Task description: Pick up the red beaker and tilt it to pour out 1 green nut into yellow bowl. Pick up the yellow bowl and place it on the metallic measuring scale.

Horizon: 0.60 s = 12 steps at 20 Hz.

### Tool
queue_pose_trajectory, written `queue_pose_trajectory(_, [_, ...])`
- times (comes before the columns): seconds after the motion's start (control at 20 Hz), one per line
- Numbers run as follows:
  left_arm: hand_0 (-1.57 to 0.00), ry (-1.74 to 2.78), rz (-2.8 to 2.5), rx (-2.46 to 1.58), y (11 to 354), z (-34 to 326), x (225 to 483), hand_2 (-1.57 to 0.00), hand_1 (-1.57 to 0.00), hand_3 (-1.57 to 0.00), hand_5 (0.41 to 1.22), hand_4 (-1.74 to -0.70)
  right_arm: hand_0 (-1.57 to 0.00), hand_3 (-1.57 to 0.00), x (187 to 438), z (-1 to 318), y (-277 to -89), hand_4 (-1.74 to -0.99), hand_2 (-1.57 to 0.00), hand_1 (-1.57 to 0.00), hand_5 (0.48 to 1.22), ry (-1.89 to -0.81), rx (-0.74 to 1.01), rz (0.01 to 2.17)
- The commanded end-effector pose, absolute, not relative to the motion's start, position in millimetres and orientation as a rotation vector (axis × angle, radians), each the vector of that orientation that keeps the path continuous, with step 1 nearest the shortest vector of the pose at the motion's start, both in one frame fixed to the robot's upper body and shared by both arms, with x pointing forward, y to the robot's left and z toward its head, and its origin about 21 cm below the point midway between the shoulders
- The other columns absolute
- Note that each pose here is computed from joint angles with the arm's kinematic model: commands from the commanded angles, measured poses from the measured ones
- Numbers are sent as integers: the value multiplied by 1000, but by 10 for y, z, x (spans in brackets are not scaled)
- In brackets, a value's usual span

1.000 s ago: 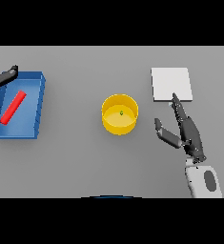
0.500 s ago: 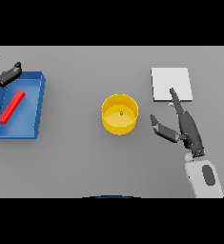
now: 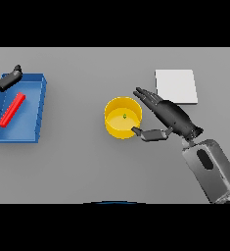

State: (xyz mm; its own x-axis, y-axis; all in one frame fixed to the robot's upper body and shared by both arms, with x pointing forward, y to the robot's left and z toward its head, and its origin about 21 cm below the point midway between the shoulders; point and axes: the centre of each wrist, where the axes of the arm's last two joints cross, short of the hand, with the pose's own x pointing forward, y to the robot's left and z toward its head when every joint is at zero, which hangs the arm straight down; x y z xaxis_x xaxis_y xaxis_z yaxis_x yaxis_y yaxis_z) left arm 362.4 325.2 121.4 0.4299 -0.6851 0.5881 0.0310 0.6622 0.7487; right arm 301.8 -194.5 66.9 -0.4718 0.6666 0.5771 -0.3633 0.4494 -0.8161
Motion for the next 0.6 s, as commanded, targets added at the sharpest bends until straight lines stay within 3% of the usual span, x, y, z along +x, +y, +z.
queue_pose_trajectory(0.0, [-1, -1034, -500, 740, 3268, 1211, 3622, -1, -1, 0, 711, -747, -1, 1, 3055, 679, -1909, -1230, 1, 1, 620, -1646, -281, 1313])
queue_pose_trajectory(0.3, [0, -1055, -493, 724, 3301, 1200, 3606, 1, 0, 1, 717, -755, 1, 1, 3237, 814, -1685, -1226, 1, 1, 632, -1559, -286, 1646])
queue_pose_trajectory(0.55, [1, -1078, -469, 691, 3310, 1216, 3627, 1, 1, 1, 721, -780, 1, 1, 3304, 819, -1560, -1214, 1, 1, 648, -1484, -270, 1795])
